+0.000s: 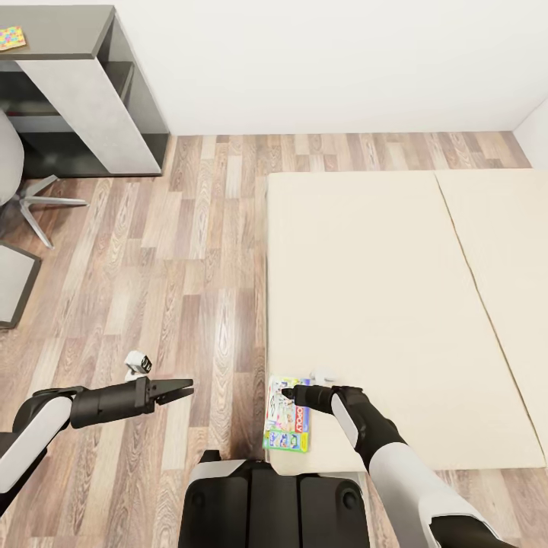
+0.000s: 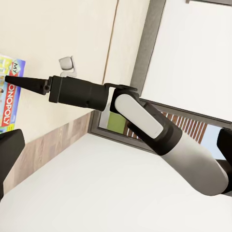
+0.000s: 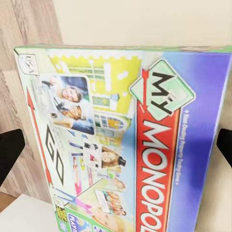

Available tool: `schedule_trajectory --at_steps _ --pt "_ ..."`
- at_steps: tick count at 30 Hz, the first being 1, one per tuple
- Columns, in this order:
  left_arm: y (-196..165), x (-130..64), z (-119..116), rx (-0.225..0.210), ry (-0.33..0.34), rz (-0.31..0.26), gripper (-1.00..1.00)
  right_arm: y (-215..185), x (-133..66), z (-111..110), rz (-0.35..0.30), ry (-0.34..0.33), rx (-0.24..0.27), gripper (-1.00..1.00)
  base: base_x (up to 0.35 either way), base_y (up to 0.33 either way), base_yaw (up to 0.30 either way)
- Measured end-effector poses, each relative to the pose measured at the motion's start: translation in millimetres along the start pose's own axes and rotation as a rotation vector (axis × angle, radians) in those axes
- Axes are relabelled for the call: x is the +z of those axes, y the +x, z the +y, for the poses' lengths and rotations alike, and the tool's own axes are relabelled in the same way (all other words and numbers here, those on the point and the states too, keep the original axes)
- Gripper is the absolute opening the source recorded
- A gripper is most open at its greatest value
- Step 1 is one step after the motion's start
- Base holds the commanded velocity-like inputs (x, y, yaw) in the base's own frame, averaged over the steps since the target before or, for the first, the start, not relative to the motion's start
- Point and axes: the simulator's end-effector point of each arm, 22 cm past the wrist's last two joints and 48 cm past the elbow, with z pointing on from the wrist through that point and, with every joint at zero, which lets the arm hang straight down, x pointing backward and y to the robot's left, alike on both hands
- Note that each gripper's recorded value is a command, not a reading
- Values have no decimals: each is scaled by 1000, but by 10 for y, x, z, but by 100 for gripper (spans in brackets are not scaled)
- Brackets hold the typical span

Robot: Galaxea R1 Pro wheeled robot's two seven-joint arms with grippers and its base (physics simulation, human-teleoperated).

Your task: Put all the toys in the child's room - the three board games (two on the bed and one on the table), the two jigsaw puzzles on the table, and the tennis ball on the table - inside the toy box on the table in the child's room.

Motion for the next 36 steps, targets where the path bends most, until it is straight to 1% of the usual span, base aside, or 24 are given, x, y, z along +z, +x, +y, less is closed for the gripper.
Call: schedule_trajectory --at_steps 36 --pt "-2 -8 3 0 -2 0 100 1 2 12 0 -2 0 100 0 27 0"
